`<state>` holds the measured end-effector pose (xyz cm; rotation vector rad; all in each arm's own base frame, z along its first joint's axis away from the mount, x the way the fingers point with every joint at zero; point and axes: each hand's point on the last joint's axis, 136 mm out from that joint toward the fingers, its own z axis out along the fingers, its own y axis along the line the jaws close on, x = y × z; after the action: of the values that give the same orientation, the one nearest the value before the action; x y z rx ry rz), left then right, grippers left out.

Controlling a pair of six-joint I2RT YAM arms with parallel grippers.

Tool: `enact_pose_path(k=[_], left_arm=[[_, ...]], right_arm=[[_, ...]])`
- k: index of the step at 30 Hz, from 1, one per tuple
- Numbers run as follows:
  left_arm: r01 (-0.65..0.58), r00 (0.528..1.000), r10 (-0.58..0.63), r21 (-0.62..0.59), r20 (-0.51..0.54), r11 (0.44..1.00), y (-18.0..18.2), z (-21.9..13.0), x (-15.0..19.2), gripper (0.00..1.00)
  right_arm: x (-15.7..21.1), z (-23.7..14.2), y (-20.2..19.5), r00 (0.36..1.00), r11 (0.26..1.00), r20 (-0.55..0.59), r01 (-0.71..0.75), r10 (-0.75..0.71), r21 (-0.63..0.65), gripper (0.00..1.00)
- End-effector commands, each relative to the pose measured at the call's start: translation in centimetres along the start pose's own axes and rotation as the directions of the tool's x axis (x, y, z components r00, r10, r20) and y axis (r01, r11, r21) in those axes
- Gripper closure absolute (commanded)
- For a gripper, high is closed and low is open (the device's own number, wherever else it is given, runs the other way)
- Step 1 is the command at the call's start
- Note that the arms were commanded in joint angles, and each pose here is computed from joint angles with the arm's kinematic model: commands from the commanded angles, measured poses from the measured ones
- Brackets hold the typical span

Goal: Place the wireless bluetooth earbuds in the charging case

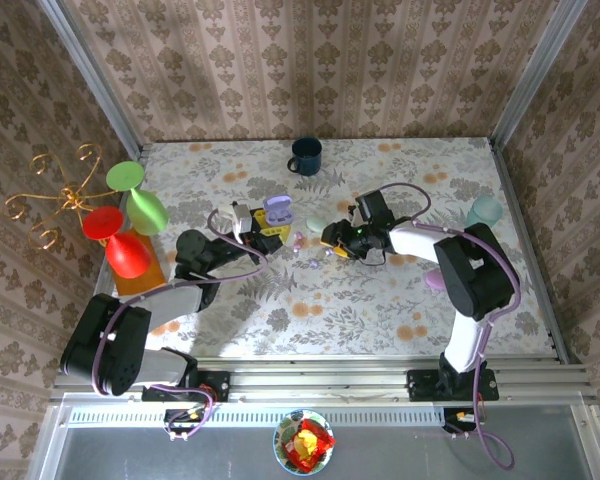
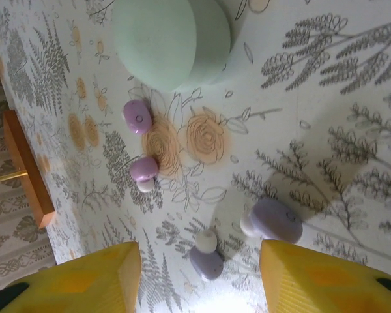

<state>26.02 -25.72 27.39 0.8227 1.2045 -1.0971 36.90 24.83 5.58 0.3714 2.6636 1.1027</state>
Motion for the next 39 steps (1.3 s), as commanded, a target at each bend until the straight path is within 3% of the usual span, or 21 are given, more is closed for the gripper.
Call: enact_pose_path(k=[1,17,31,39], left_arm=[[-0.044,0.999,0.044,0.011,0.021,0.999,-0.2,-0.1,-0.7,0.64],[-0.028,0.999,0.028,0.005,0.023,1.0,-0.1,-0.1,-0.7,0.65],[-0.032,0.999,0.032,-0.011,0.019,0.999,0.1,-0.4,-0.4,0.65],[-0.032,0.999,0.032,-0.034,0.014,0.999,0.6,-0.9,-0.1,0.65]], right_arm=[[1.1,-0.6,0.0,1.0,1.0,0.014,0.011,-0.011,0.018,0.47],[-1.3,1.3,-2.5,0.998,0.994,0.063,-0.004,-0.003,0.11,0.5],[-2.7,2.8,-0.9,1.0,0.999,-0.002,-0.003,0.003,0.039,0.5],[-2.5,0.5,-1.9,0.997,0.994,0.07,0.025,-0.033,0.107,0.5]])
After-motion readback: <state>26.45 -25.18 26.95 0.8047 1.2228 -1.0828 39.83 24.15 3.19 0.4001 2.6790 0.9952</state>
